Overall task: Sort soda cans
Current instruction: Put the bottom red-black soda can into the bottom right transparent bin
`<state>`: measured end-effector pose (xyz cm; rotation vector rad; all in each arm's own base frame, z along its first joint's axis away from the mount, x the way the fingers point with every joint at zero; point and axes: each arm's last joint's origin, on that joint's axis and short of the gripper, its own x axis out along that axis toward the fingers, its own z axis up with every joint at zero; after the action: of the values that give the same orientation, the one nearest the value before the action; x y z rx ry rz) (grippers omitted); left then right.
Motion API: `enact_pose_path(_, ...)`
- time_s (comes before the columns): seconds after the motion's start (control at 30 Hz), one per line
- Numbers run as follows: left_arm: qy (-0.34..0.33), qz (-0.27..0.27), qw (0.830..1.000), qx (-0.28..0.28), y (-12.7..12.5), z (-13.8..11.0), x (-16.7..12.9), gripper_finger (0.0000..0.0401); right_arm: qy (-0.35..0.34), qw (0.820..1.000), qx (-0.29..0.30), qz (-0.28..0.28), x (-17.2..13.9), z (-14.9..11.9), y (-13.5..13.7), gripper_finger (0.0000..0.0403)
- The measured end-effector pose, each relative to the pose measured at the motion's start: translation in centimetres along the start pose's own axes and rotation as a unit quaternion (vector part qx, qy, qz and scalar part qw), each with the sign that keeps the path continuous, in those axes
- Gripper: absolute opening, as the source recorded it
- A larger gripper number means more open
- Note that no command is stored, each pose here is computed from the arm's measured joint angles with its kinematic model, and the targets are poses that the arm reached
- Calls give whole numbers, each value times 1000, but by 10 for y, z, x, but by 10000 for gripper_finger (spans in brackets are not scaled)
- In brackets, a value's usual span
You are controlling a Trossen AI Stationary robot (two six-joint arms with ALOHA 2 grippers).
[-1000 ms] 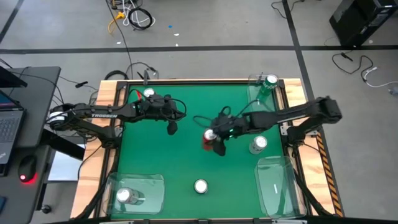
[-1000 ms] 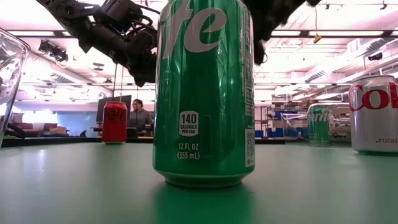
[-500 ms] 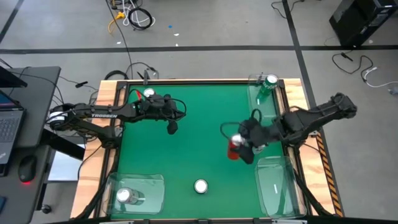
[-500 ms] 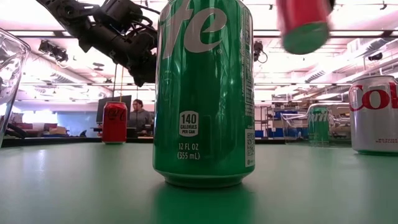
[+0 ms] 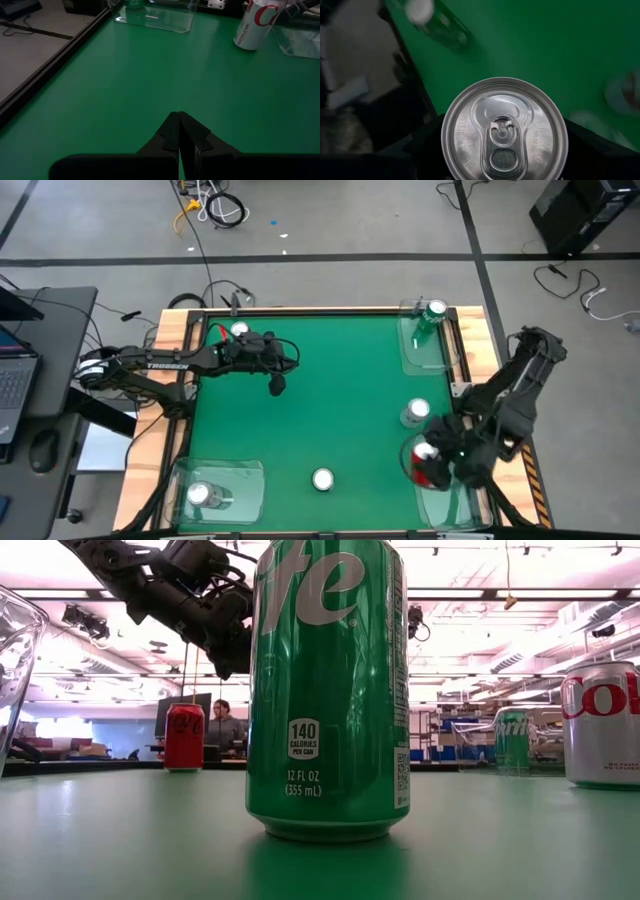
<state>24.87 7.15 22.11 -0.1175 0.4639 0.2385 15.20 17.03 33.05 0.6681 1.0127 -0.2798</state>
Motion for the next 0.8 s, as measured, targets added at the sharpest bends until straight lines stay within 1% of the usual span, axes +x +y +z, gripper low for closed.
enact_pose_path(0.1, 1, 0, 1000, -9, 0, 0, 0, 2, 16, 1000, -1, -24, 0, -19, -1, 294)
enact_pose_path(0.27, 1, -2, 1000, -12, -1, 0, 0, 2, 35, 999, -6, -29, 3, -48, 5, 294)
enact_pose_path(0.4, 1, -6, 1000, -8, -4, 0, 0, 2, 44, 998, -7, -43, 12, -70, 11, 294)
enact_pose_path(0.6, 1, -1, 1000, -2, -8, 0, 0, 2, 44, 997, 1, -59, 35, -94, 23, 294)
enact_pose_path(0.8, 1, -2, 1000, 3, -14, -1, 0, 2, 41, 997, 9, -69, 59, -109, 33, 294)
